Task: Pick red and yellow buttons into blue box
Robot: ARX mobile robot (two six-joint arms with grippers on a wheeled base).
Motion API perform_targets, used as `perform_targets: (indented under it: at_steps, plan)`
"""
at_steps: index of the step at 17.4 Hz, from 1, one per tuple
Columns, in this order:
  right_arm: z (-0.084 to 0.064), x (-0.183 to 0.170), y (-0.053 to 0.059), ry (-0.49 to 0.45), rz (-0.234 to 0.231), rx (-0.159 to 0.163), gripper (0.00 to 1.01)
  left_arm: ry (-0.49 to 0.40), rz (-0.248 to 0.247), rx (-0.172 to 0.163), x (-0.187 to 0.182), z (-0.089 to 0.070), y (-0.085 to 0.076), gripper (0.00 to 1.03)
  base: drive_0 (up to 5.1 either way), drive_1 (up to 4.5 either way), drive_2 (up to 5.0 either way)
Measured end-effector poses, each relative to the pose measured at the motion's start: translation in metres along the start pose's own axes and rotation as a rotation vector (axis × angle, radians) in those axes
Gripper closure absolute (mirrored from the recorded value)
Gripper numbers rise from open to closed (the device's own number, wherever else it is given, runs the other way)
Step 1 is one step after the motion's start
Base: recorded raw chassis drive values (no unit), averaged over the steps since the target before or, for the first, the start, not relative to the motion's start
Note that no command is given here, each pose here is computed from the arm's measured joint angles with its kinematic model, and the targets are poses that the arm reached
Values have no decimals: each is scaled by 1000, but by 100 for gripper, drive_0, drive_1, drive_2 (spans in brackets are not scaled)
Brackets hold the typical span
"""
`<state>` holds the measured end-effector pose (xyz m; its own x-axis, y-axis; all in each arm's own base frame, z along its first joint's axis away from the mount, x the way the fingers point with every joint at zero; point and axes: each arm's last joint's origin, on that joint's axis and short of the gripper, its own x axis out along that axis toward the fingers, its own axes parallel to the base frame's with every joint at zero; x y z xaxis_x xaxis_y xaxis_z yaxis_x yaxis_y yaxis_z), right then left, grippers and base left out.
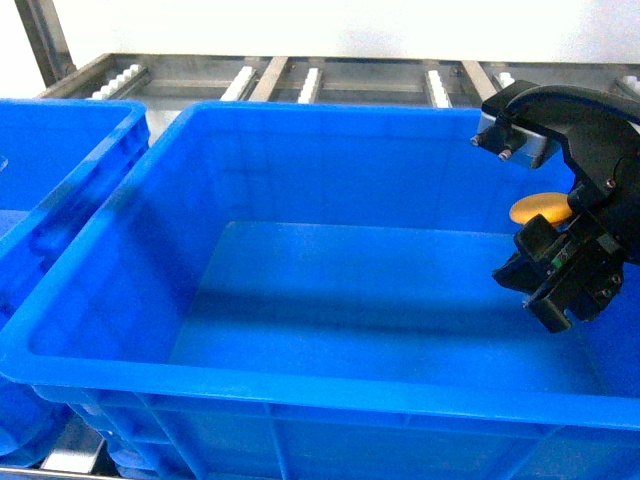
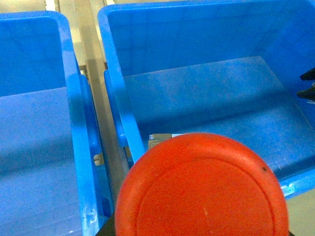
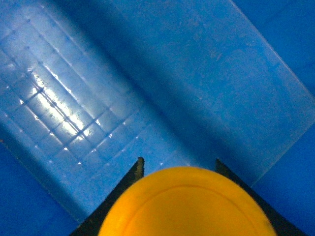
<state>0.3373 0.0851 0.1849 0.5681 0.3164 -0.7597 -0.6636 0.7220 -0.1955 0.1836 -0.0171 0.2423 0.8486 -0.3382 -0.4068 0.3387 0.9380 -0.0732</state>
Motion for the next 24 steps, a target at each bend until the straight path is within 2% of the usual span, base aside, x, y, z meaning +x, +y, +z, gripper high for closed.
perform_targets:
  at_steps: [3, 6, 16, 17, 20, 22, 24]
  plan:
    - [0, 0, 0, -1, -1, 0, 23, 0, 0, 0, 0, 0, 0, 79, 0, 0, 0]
    - [0, 0, 0, -1, -1, 0, 2, 0, 0, 0, 0, 0, 0, 79, 0, 0, 0]
    - [0, 0, 0, -1, -1, 0, 3, 0, 0, 0, 0, 0, 0, 79, 0, 0, 0]
    - [0, 0, 0, -1, -1, 0, 3, 0, -16, 3, 3, 0, -1, 79, 0, 0, 0]
    - [1, 0, 1, -2, 2, -2, 3, 47, -106, -26, 31, 20, -1, 79, 0, 0, 0]
    - [1, 0, 1, -2, 1, -2, 3, 151, -159, -62, 60, 28, 2, 79, 0, 0, 0]
    - [0, 0, 0, -2, 1, -1, 3, 237, -173, -90, 80, 29, 5, 79, 0, 0, 0]
